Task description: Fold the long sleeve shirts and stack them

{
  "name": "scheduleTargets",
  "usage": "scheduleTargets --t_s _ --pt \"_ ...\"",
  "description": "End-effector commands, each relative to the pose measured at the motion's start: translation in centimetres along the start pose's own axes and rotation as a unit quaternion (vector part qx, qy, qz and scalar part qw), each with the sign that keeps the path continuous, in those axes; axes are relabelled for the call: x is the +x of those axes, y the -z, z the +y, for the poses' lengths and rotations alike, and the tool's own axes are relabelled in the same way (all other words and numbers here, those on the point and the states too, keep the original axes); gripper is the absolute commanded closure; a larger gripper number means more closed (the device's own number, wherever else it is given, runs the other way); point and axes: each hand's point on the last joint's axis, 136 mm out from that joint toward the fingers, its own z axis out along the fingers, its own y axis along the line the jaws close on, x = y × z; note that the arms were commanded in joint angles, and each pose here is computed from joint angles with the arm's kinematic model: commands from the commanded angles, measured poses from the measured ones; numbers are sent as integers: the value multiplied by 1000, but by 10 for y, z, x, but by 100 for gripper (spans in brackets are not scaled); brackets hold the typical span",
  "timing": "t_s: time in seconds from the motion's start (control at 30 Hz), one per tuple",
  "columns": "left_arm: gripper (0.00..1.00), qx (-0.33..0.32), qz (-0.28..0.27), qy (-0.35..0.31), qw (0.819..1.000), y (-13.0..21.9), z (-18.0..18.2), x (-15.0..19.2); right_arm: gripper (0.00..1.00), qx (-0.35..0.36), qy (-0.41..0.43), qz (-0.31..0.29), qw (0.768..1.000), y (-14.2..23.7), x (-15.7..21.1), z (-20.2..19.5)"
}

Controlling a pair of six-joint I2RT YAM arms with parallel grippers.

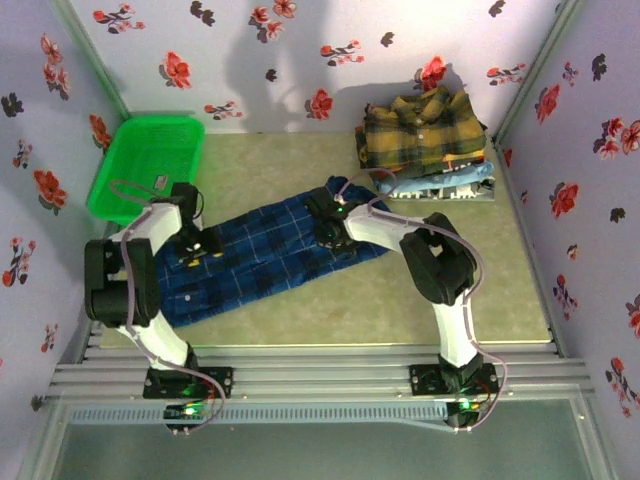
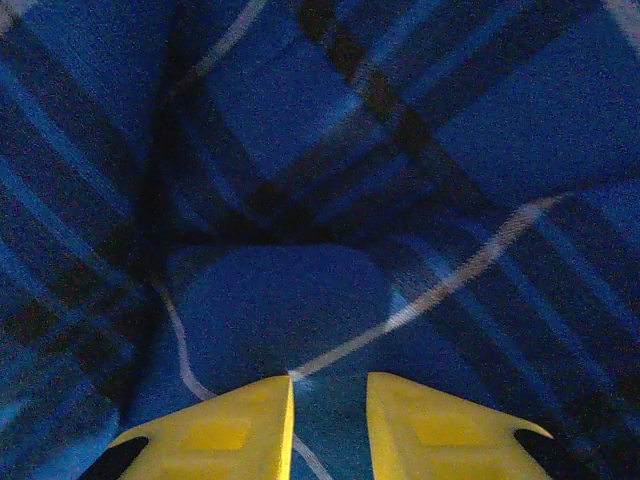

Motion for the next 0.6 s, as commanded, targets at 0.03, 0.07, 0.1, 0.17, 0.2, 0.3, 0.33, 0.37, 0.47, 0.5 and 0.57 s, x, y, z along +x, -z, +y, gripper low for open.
scheduleTargets --t_s 0.03,0.07,0.1,0.17,0.2,0.3,0.33,0.37,0.47,0.5,0.57 --pt "49 40 24 77 996 -22 9 4 72 2 -37 -26 999 -15 -15 17" --pt "49 44 32 88 995 -26 12 7 72 0 -37 -26 999 -17 -19 22" --pt "49 51 39 99 993 -30 15 10 72 0 -34 -23 999 -21 -21 29" --pt "49 64 45 123 989 -36 20 15 72 2 -34 -23 999 -29 -27 38" --pt "49 72 47 141 986 -38 23 18 72 0 -38 -22 999 -33 -29 42" --pt "51 92 45 192 976 -40 34 25 72 -16 -56 -13 998 -45 -41 56" --pt "50 96 43 199 974 -39 34 28 72 -19 -59 -11 998 -50 -44 60" --pt "50 99 40 203 973 -37 34 30 72 -25 -64 -10 998 -54 -50 64" --pt "50 119 42 223 967 -36 27 37 72 -50 -83 -8 995 -69 -73 75" --pt "50 120 43 228 965 -37 25 39 71 -63 -92 -5 994 -76 -81 79" --pt "50 125 37 231 964 -35 18 42 69 -106 -110 -5 988 -82 -100 93"
